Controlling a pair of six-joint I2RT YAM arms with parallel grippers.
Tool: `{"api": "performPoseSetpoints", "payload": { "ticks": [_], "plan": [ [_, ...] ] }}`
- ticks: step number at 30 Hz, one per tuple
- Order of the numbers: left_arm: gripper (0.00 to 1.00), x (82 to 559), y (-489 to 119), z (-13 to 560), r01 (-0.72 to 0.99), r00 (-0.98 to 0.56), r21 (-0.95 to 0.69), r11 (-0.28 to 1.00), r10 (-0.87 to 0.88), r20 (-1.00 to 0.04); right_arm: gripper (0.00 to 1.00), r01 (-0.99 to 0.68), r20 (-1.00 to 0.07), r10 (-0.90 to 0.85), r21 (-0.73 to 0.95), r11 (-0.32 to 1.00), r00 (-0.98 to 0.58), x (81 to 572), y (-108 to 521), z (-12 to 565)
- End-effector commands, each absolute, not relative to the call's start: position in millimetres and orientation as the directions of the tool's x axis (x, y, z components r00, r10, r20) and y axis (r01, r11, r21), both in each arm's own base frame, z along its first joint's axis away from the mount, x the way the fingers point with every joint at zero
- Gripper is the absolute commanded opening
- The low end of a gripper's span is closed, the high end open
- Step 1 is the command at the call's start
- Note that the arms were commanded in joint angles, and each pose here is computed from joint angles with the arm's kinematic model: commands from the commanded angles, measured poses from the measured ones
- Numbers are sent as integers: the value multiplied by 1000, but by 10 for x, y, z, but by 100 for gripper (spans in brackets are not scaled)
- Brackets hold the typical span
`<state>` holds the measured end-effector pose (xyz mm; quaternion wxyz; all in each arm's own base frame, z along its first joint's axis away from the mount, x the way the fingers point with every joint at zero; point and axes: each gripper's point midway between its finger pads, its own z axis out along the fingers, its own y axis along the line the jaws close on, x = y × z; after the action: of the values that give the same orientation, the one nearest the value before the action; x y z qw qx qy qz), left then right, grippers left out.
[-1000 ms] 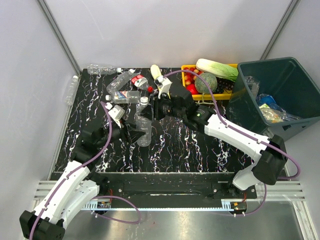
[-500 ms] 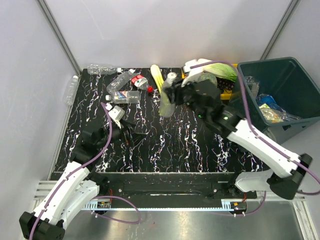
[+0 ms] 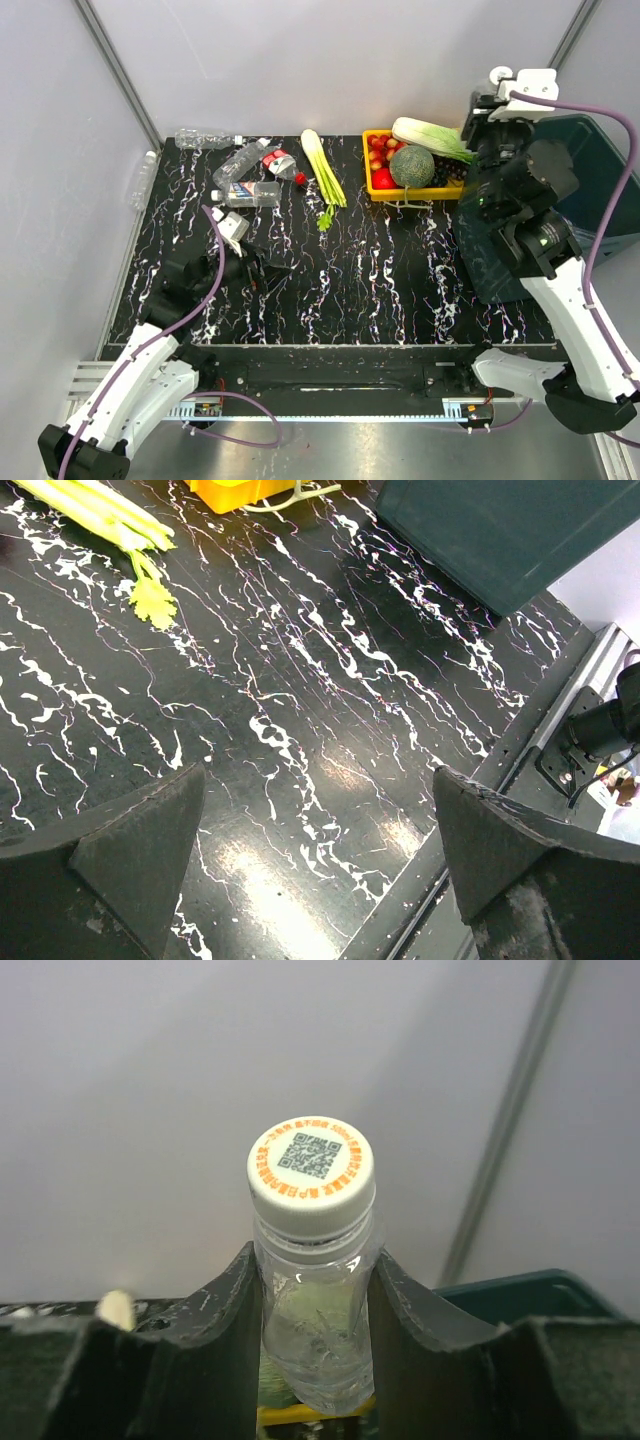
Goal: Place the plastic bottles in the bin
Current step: Place the plastic bottle in the trash bin.
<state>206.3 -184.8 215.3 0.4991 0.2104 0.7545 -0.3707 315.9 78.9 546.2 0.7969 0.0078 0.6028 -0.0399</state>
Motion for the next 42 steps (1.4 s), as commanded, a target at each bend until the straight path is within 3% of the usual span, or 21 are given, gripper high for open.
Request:
{"api": "performPoseSetpoints", "payload": {
  "ticks": [1, 6, 13, 17, 18, 19, 26, 34, 39, 42],
  "plan": [
    [99, 2134, -1857, 2407, 701, -351, -316, 640, -77, -933, 12, 357, -939, -220, -116, 927, 265, 3031, 152, 5699],
    [99, 2133, -1844, 2436, 699, -342, -311, 644, -82, -936, 13, 488, -933, -312, -190, 852, 181, 3022, -216, 5641],
    [99, 2239, -1743, 2371, 637, -361, -304, 709, -75, -930, 20, 551, -951, -301, -213, 807, 73, 3077, -422, 5193],
    [99, 2344, -1648, 2358, 567, -371, -308, 764, -97, -924, 81, 586, -948, -317, -277, 761, -36, 3096, -505, 4864],
    [99, 2370, -1612, 2418, 549, -359, -305, 778, -111, -927, 94, 590, -948, -314, -279, 758, -46, 3081, -518, 4816],
    [99, 2401, -1558, 2464, 516, -346, -309, 799, -135, -928, 99, 583, -951, -305, -278, 763, -55, 3077, -513, 4768],
    [99, 2526, -1164, 2544, 218, -326, -448, 867, -368, -871, 99, 457, -973, -223, -228, 860, -64, 3077, -332, 4769],
    [99, 2714, -997, 2309, 7, -490, -350, 937, -302, -818, 99, 227, -995, -84, -96, 969, -62, 3100, 78, 4740],
    [99, 2954, -887, 2139, -209, -507, -396, 894, -445, -738, 99, -56, -991, 115, 118, 991, -66, 3033, 644, 4704],
    [98, 3162, -685, 1987, -408, -446, -492, 769, -639, -627, 100, -161, -982, 160, 174, 971, -99, 3024, 881, 4575]
  ]
}}
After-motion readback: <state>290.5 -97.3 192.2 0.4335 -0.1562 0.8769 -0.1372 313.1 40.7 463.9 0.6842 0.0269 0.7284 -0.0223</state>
